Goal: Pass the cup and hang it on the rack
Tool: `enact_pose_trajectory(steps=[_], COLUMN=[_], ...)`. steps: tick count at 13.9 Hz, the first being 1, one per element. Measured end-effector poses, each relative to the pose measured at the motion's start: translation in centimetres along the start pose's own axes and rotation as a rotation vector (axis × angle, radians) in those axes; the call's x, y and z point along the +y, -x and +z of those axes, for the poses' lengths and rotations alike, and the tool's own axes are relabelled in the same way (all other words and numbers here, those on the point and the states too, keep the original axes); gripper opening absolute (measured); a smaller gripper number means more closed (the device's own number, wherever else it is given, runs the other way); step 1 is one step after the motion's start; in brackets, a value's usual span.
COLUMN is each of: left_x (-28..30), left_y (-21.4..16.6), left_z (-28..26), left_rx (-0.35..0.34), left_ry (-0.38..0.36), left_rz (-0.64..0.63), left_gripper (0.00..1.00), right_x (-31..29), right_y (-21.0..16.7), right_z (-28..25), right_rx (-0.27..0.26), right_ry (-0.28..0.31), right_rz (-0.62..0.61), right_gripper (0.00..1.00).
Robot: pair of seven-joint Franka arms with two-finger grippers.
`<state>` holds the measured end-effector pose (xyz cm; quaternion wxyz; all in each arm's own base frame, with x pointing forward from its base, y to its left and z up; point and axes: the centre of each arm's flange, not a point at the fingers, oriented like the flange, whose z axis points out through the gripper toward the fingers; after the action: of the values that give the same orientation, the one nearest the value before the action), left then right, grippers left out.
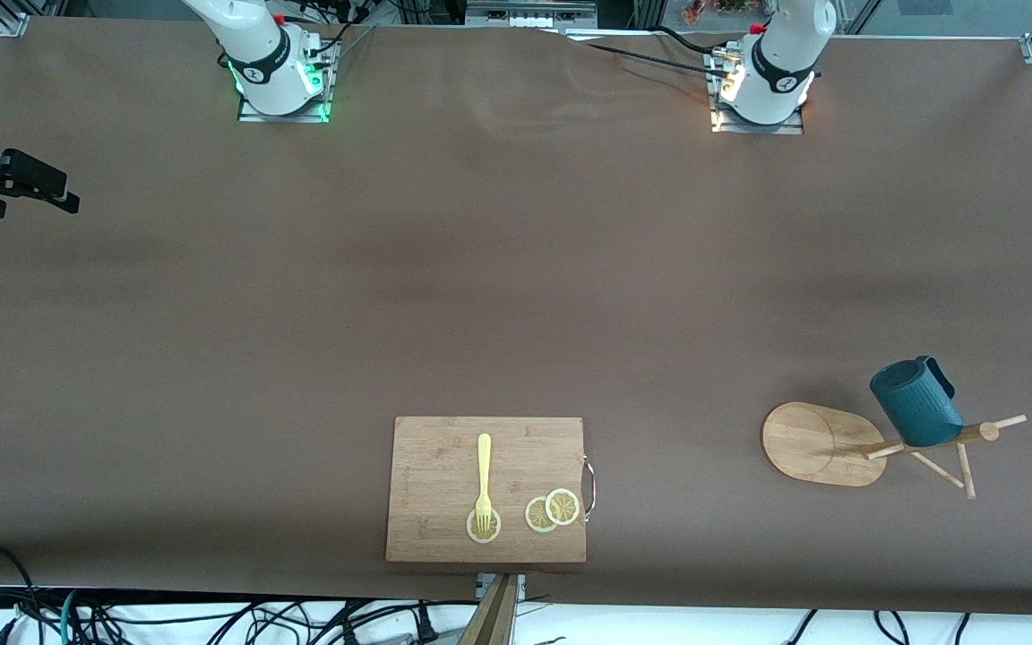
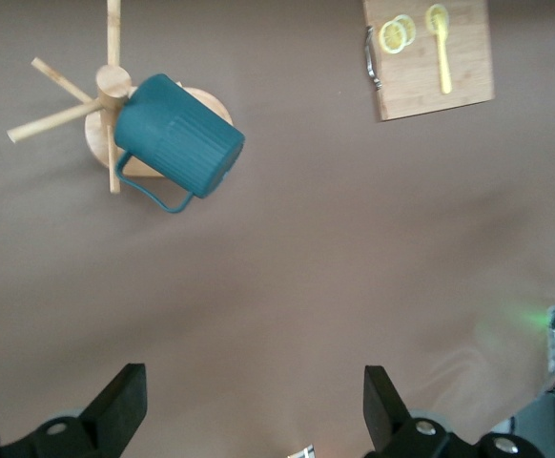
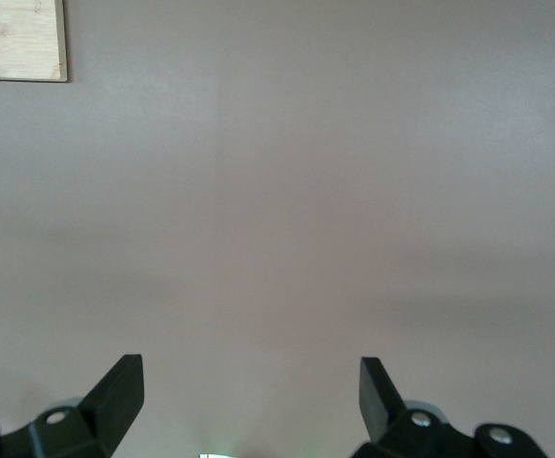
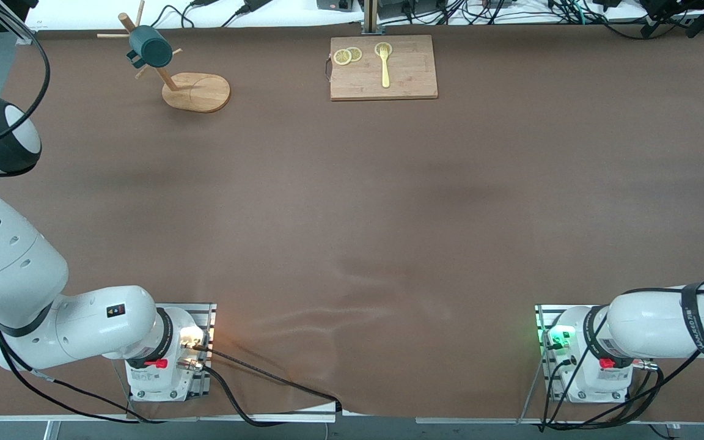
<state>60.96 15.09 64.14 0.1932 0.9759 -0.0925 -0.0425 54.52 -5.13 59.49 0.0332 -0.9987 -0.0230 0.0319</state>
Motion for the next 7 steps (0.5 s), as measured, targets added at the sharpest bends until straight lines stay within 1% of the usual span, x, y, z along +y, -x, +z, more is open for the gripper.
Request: enact_pose_trajectory(steps=[2, 4, 7], left_x=[5.7, 10.3, 14.1], left_y=[-0.2, -0.2, 0.8], left_z=[0.0, 0.8, 3.9], left_rx=[-0.034, -0.018, -0.006], left_ry=[-0.110, -0.185, -0.277], left_rz=[-0.063, -0.116, -0.163], left_gripper=[1.00, 1.00, 1.00], right_x=[0.0, 0.0, 0.0], right_y=[0.0, 0.0, 0.0], right_z=[0.0, 0.0, 0.0], right_rx=[0.000, 0.000, 0.000], right_ry=[0.000, 0.000, 0.000], right_rz=[0.000, 0.000, 0.000], right_gripper=[1.00, 1.00, 1.00])
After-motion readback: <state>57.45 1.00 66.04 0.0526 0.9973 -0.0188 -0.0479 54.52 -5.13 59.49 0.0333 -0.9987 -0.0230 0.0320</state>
